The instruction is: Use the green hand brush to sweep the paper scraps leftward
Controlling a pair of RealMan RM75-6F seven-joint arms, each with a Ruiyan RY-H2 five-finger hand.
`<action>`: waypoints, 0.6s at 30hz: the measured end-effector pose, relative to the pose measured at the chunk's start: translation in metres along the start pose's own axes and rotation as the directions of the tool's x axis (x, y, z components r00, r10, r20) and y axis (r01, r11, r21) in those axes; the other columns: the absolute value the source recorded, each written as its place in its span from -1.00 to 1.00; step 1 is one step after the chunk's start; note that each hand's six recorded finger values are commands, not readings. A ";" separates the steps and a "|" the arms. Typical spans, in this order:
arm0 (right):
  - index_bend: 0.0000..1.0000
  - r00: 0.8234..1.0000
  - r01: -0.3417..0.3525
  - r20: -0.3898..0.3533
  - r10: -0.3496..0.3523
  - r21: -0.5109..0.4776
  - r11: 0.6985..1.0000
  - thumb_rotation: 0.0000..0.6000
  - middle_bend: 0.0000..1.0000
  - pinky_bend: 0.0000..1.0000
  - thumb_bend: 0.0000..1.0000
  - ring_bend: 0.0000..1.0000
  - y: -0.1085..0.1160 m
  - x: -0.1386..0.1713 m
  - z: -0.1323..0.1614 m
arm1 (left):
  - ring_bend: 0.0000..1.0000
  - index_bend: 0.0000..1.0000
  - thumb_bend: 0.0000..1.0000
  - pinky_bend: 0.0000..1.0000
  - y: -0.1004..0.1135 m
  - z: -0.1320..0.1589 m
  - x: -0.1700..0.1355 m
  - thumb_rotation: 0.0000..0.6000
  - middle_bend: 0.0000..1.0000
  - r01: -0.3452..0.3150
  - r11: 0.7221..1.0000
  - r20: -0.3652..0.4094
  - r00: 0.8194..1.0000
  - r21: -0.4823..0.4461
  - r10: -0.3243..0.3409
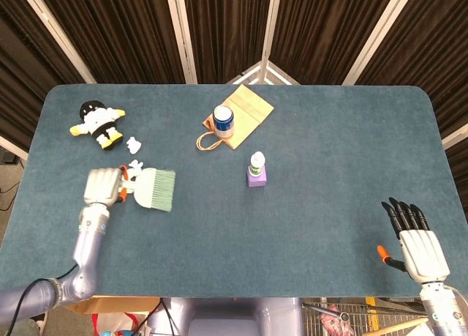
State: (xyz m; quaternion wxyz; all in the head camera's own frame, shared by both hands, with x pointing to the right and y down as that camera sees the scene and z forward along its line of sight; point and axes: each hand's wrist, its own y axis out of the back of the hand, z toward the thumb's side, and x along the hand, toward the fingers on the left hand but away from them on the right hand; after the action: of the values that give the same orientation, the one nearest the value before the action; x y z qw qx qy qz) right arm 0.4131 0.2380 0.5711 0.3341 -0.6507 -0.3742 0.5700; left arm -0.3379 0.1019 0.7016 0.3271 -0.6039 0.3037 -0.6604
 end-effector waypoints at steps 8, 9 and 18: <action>-1.00 1.000 -0.002 -0.001 0.002 0.010 1.000 1.00 -1.00 -0.98 -0.36 -1.00 -0.001 0.001 0.001 | 1.00 0.50 0.34 1.00 0.016 -0.094 0.006 1.00 1.00 -0.021 0.999 -0.190 0.981 0.039 0.028; -1.00 1.000 -0.002 -0.001 0.002 0.010 1.000 1.00 -1.00 -0.98 -0.36 -1.00 -0.001 0.001 0.002 | 1.00 0.50 0.34 1.00 0.021 -0.111 0.005 1.00 1.00 -0.027 0.999 -0.219 0.975 0.041 0.035; -1.00 1.000 -0.003 -0.011 0.003 0.017 1.000 1.00 -1.00 -0.98 -0.36 -1.00 -0.003 0.001 0.005 | 1.00 0.49 0.34 1.00 0.058 -0.179 -0.005 1.00 1.00 -0.137 0.988 -0.324 0.940 -0.070 0.107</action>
State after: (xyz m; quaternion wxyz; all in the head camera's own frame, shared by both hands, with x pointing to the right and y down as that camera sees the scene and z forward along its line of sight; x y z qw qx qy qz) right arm 0.4075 0.2402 0.5727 0.3407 -0.6514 -0.3665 0.5703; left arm -0.5126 0.0721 0.6376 0.2859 -0.4835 0.4193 -0.7132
